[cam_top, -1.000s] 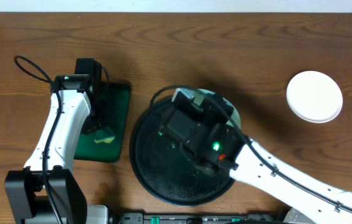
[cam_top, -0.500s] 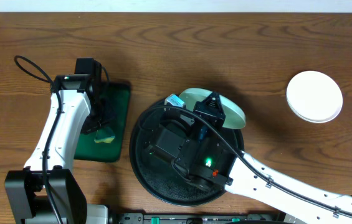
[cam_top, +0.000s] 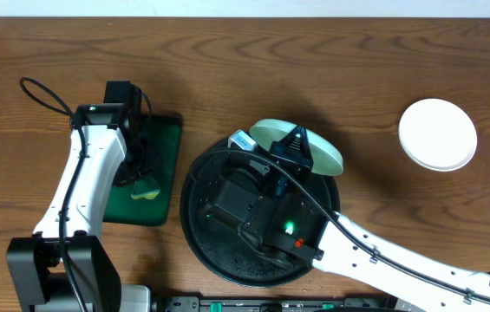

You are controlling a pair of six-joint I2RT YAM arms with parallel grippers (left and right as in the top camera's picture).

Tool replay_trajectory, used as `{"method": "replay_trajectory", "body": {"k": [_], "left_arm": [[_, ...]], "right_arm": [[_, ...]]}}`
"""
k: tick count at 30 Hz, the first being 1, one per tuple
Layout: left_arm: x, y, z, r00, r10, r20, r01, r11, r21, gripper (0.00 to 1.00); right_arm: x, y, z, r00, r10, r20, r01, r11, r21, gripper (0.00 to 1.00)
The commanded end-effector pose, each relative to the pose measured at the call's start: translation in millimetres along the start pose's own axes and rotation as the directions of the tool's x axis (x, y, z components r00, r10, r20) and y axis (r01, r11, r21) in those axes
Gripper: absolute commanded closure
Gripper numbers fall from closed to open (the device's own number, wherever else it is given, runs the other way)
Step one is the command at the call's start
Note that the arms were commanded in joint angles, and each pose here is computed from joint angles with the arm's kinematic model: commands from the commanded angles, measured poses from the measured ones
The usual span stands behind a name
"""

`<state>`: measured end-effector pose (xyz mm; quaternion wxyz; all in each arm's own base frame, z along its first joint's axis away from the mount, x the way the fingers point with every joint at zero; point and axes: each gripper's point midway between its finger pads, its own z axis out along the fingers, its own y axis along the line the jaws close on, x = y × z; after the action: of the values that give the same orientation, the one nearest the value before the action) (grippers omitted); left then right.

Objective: Clean dirty plates on tray and stack at the side
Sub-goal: 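Carry the pale green plate right and lower it onto the plate stack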

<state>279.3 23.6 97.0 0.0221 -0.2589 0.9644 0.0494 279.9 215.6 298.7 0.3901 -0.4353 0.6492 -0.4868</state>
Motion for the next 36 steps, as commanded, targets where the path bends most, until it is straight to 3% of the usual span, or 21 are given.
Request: {"method": "replay_trajectory", "body": {"k": [1,21,26,29,31,33,36], "left_arm": [[2,3,2,1.000,-0.005,-0.010,0.005,1.000,-0.007,0.92],[2,3,2,1.000,-0.005,-0.010,0.005,1.000,-0.007,0.92],[2,3,2,1.000,-0.005,-0.009,0.005,1.000,-0.007,0.92],[2,3,2,1.000,-0.005,-0.009,0.005,1.000,-0.007,0.92],[2,3,2,1.000,-0.005,-0.010,0.005,1.000,-0.007,0.92],[2,3,2,1.000,-0.005,-0.010,0.005,1.000,-0.007,0.92],[2,3,2,1.000,-0.005,-0.009,0.005,1.000,-0.007,0.92]], "right_arm": [[1,-18,-7,0.999,0.038,0.007,-0.038,0.998,0.042,0.99],[-1,-18,-7,0.998,0.055,0.012,-0.056,0.998,0.040,0.99],[-8,-7,-6,0.979,0.200,0.040,-0.198,0.979,-0.043,0.99],[-22,41,-7,0.921,0.389,0.014,-0.360,0.865,-0.350,0.99],[-29,73,-11,0.847,0.519,-0.113,-0.491,0.683,-0.540,0.99],[-29,92,-10,0.757,0.591,-0.277,-0.612,0.495,-0.616,0.99],[-18,102,4,0.656,0.619,-0.432,-0.724,0.355,-0.591,0.99]]}}
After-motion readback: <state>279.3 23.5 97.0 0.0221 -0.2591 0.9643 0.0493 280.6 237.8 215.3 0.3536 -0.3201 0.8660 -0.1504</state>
